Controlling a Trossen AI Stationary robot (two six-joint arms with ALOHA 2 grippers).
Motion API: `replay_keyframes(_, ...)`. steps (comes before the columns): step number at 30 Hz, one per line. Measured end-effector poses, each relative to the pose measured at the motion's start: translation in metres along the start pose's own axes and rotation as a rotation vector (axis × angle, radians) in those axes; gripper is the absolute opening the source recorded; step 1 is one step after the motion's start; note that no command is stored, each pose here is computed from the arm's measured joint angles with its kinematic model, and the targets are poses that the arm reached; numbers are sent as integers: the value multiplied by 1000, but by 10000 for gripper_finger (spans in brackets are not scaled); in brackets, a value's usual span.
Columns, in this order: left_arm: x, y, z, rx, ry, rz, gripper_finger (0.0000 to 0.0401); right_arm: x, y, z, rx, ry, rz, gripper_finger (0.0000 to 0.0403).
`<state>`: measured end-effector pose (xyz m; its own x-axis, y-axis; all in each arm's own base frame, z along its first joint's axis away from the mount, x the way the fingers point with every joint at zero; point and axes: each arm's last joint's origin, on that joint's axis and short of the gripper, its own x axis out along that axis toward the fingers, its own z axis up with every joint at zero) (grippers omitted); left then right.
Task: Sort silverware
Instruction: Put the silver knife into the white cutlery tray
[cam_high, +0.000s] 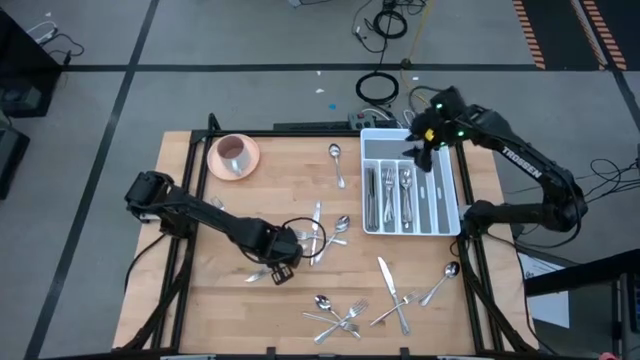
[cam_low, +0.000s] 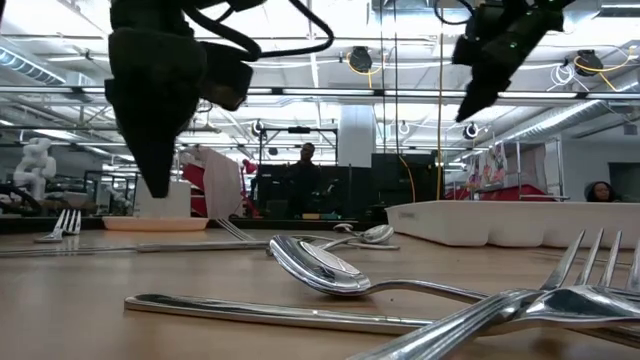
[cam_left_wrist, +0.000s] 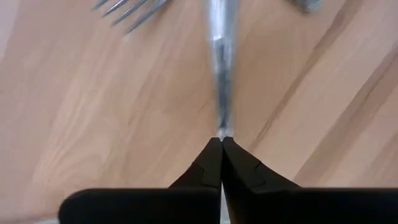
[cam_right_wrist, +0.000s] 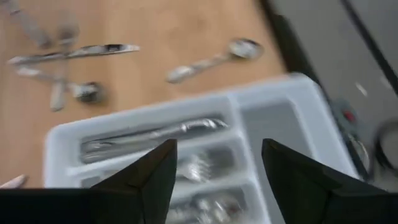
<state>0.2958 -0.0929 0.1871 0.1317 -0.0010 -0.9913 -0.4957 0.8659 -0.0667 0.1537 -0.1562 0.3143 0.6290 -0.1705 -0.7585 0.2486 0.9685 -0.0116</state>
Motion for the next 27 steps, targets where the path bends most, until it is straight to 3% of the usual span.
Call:
replay_keyframes(5,-31,11,-7,-73,-51,-7,25,43,36,23,-166,22,155,252)
replay_keyframes(12,-113,45,-35,-201,-407,-36,23,115,104,54,-332,-52,335,258)
replay_keyframes(15,-136,63,-47,-248,-513,-22,23,145,129,59,-376,-88,381,258)
replay_keyframes(22,-154,94,-65,-269,-521,37,24,193,188,70,-473,-90,483,258)
replay_keyframes(27,-157,104,-73,-279,-490,83,24,218,236,94,-577,-118,540,258)
